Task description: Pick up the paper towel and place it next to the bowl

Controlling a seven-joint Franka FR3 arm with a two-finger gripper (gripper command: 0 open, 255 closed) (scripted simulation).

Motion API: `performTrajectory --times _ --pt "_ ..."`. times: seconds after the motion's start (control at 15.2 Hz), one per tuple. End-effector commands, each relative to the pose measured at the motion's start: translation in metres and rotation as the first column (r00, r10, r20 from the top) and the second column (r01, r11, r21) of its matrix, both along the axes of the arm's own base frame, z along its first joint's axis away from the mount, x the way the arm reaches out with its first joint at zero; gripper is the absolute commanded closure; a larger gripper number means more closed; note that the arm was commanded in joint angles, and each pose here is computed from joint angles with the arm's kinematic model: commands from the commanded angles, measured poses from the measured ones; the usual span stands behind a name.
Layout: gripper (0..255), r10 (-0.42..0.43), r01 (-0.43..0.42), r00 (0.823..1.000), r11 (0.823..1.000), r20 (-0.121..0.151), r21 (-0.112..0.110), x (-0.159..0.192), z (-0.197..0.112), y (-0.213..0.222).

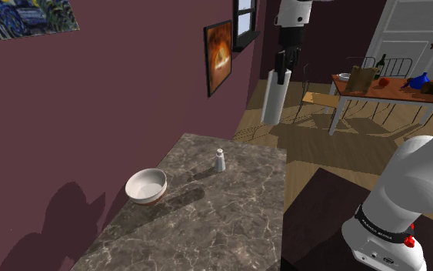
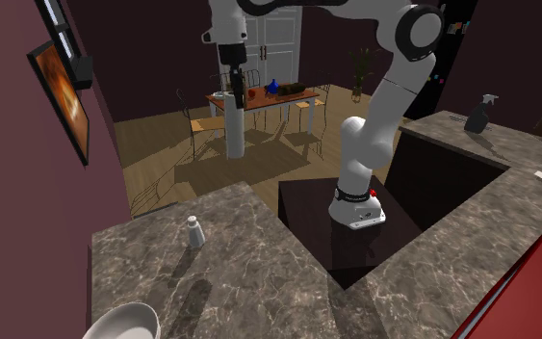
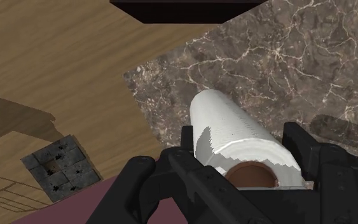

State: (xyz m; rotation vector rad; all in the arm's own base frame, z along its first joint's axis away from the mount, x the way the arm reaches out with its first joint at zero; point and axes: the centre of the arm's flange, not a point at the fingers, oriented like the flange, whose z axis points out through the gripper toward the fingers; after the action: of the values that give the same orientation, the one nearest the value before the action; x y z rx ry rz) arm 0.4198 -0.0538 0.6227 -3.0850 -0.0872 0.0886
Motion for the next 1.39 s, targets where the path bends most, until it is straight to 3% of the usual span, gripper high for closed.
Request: performTrajectory --times 0.0,0.4,1.32 --pt "255 0.0 0.0 1.0 1.0 0.0 0.0 -0.001 0.011 0.0" --pt "255 0.0 0.0 1.0 1.0 0.0 0.0 -0.001 0.041 0.0" --pt "255 0.0 0.0 1.0 1.0 0.0 0.0 0.05 0.042 0.178"
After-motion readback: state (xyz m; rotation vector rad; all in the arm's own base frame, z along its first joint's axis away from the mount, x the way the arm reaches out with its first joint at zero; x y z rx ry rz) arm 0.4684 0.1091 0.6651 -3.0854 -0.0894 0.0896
